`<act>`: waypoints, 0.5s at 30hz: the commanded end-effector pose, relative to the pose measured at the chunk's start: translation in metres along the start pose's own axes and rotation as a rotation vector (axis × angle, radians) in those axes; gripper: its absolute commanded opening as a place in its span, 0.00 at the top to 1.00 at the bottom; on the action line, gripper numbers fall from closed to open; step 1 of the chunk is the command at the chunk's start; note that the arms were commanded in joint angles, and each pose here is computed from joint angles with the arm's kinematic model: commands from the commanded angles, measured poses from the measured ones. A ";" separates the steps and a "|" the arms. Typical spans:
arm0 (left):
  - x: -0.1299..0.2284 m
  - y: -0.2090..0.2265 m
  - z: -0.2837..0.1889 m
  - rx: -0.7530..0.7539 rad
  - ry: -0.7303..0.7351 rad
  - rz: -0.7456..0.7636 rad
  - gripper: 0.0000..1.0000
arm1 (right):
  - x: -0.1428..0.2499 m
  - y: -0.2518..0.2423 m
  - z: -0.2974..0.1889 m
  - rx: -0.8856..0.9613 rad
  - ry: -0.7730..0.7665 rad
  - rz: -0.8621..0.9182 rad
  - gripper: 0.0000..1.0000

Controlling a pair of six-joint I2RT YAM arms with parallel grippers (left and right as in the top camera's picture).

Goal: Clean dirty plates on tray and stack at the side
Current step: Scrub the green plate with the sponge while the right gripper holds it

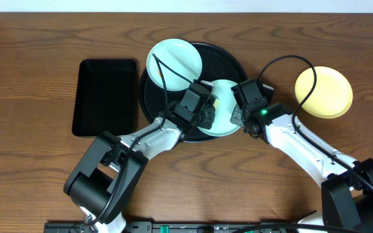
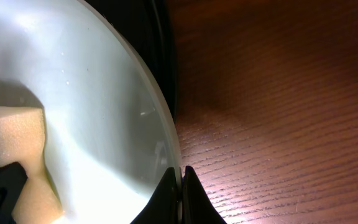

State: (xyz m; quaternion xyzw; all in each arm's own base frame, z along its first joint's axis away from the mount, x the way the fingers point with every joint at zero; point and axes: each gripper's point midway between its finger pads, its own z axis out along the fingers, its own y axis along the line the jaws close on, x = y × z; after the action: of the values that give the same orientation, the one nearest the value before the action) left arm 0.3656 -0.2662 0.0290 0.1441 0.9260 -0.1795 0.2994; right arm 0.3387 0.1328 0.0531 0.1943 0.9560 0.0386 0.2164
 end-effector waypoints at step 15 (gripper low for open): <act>0.015 0.020 0.020 -0.076 0.011 0.054 0.92 | 0.003 0.006 0.001 -0.027 0.017 -0.020 0.99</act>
State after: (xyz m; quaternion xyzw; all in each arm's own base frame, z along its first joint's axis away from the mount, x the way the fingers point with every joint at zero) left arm 0.3745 -0.2676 0.0256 0.1483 0.9205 -0.1734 0.3172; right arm 0.3395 0.1332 0.0535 0.1924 0.9560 0.0393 0.2180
